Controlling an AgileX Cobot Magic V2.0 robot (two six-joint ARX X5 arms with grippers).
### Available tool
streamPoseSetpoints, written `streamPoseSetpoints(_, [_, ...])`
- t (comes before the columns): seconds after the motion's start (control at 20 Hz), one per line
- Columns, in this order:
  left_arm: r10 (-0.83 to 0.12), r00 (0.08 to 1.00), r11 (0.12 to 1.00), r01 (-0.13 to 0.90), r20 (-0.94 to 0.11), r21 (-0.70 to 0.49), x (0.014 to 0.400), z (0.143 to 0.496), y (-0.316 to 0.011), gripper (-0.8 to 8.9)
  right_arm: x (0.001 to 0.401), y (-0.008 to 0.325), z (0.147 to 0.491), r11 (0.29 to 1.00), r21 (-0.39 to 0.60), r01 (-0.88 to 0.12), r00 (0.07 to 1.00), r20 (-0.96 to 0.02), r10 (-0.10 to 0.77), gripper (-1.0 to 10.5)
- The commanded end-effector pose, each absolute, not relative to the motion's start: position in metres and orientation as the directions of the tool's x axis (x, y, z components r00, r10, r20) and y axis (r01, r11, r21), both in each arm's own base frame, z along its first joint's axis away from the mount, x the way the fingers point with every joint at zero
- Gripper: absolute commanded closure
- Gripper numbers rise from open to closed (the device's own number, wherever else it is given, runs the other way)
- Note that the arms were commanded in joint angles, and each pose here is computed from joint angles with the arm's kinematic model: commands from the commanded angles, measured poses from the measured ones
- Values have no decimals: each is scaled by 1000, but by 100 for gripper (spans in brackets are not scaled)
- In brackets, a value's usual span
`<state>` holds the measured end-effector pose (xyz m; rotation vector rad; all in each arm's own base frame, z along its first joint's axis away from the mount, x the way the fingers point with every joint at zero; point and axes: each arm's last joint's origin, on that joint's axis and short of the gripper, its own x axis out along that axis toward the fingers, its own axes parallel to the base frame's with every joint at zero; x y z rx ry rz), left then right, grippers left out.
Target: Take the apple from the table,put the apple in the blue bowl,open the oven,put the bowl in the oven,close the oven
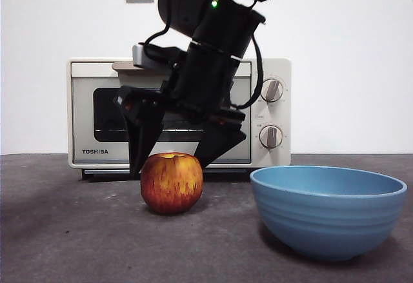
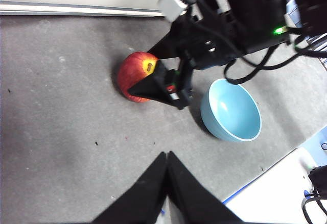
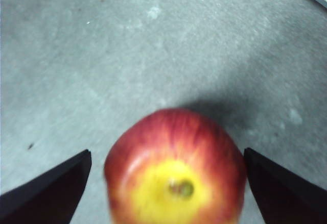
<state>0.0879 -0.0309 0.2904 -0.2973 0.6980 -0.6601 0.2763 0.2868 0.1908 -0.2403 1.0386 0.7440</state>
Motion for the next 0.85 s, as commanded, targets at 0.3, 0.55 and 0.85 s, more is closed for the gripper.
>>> streamPoseSetpoints(0.3, [-654,583,756,480,-482,-446,88,296,-31,806,281,295,169,766,117,-633,297,-877,379,524])
streamPoseSetpoints(0.55, [-655,584,756,481,-481,-445,88,296,-31,806,278,293,170,775,122,-621,272,-893,359,618])
streamPoseSetpoints(0.85, [-656,594,754,491,-465,-437,90,298,-32,806,269,284,223,766,134,-629,329,-846,419,622])
